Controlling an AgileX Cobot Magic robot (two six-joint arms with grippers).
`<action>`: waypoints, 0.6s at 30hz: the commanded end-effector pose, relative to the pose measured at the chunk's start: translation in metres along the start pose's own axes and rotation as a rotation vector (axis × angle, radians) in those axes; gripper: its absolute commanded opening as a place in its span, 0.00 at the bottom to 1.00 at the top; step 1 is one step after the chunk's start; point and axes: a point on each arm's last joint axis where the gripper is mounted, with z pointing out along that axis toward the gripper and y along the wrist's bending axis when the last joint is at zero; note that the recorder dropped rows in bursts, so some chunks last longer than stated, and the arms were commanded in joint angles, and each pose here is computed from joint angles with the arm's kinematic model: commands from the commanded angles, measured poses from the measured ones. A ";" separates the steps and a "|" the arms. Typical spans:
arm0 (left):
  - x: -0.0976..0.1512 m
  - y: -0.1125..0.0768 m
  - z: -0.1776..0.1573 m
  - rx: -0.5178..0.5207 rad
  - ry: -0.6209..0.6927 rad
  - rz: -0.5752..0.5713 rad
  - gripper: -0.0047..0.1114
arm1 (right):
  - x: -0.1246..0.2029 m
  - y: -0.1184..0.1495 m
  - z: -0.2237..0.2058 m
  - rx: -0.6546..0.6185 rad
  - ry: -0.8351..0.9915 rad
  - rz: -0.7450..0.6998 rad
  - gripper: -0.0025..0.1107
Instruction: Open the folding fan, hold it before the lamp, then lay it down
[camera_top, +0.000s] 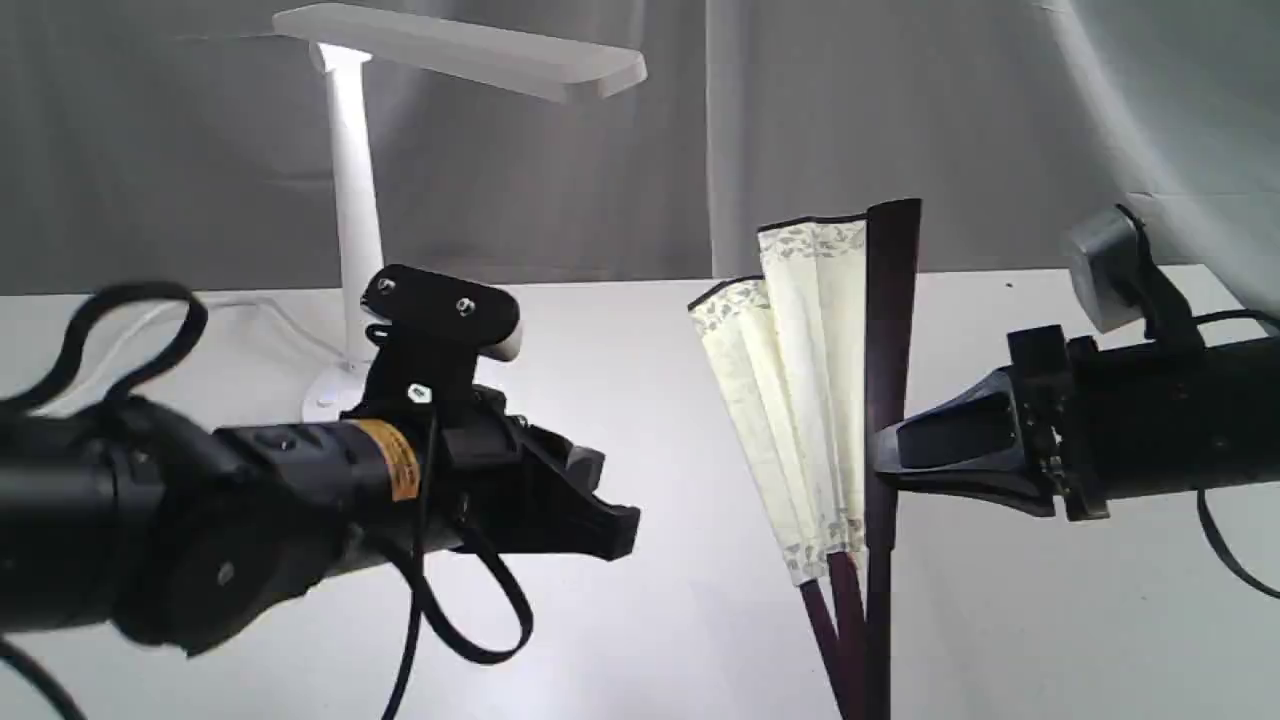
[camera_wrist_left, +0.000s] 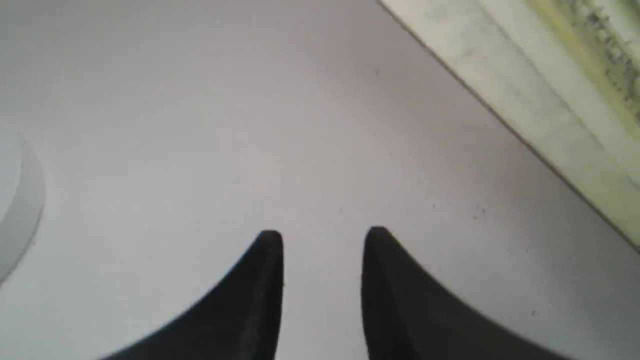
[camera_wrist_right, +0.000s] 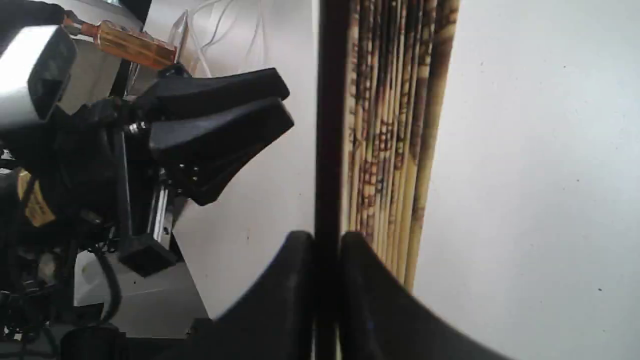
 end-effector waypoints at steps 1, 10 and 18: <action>0.004 0.001 -0.006 0.036 -0.210 -0.019 0.19 | -0.001 0.004 -0.004 -0.018 -0.018 -0.003 0.02; 0.016 0.003 -0.019 0.136 -0.424 -0.278 0.18 | -0.002 0.005 -0.003 -0.027 -0.034 0.003 0.02; 0.038 -0.003 0.001 0.274 -0.304 -0.623 0.44 | -0.002 0.005 -0.003 -0.025 -0.028 0.001 0.02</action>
